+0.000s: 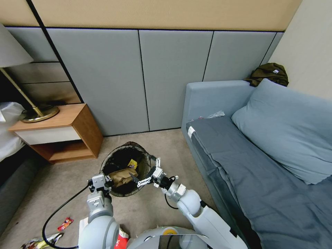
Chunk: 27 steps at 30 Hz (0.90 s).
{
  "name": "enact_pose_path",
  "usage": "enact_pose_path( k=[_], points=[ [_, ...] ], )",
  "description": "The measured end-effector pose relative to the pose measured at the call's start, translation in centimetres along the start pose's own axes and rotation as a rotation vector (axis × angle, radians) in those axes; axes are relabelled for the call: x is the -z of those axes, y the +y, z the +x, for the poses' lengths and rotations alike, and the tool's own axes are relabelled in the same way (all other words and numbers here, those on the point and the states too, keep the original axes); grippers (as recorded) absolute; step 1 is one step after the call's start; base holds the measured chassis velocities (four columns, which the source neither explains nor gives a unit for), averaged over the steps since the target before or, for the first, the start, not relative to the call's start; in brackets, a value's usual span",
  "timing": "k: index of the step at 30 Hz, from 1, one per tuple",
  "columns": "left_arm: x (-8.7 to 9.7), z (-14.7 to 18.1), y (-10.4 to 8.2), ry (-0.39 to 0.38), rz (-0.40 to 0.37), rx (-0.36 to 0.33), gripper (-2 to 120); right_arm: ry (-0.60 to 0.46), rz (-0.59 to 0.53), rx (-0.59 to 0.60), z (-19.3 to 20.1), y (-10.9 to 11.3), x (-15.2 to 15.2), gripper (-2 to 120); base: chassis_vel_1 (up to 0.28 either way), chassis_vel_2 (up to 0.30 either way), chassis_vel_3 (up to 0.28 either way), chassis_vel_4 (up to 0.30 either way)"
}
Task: Pick up the trash bin, then pick up the garbage from the floor and place it into the trash bin.
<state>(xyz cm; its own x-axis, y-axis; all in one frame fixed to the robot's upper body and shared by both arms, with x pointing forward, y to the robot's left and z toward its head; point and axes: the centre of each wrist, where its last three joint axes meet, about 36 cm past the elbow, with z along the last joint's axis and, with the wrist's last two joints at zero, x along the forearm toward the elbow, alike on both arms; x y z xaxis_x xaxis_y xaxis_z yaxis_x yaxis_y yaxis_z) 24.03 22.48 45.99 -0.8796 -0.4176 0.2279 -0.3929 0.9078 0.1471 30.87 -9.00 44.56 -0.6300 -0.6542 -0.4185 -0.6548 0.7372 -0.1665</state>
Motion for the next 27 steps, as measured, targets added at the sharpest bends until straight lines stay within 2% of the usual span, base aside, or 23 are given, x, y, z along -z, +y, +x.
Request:
enact_pose_path(
  k=[2,3,5,8,10,12,14,18,27],
  points=[
    [-0.1,-0.1,0.0,-0.002,0.007,-0.005,0,0.008,0.091,-0.068,0.5,-0.5,1.7,112,0.0,0.0,0.0,0.0],
    [-0.1,-0.1,0.0,-0.002,0.007,-0.005,0,0.008,0.091,-0.068,0.5,-0.5,1.7,112,0.0,0.0,0.0,0.0],
    [-0.2,-0.2,0.1,-0.006,0.013,-0.01,0,0.038,0.128,-0.159,1.5,-0.7,2.7,107,0.0,0.0,0.0,0.0],
    [-0.3,-0.2,0.1,-0.012,0.016,-0.015,0,0.068,0.12,-0.242,2.4,-0.6,3.0,103,0.0,0.0,0.0,0.0],
    [-0.2,-0.3,0.1,-0.018,0.016,-0.02,0,0.11,0.115,-0.353,3.7,-0.2,2.9,100,0.0,0.0,0.0,0.0],
    [-0.2,-0.3,0.0,-0.021,0.017,-0.023,0,0.12,0.116,-0.382,4.0,0.0,2.8,100,0.0,0.0,0.0,0.0],
    [-0.1,-0.4,0.0,-0.025,0.021,-0.029,0,0.164,0.087,-0.481,5.0,1.1,2.9,100,0.0,0.0,0.0,0.0],
    [-0.2,-0.4,0.0,-0.024,0.027,-0.036,0,0.199,0.051,-0.533,5.7,1.9,3.2,100,0.0,0.0,0.0,0.0],
    [0.1,-0.4,0.1,-0.031,0.039,-0.045,0,0.22,0.072,-0.567,6.7,1.3,2.6,100,0.0,0.0,0.0,0.0]
  ],
)
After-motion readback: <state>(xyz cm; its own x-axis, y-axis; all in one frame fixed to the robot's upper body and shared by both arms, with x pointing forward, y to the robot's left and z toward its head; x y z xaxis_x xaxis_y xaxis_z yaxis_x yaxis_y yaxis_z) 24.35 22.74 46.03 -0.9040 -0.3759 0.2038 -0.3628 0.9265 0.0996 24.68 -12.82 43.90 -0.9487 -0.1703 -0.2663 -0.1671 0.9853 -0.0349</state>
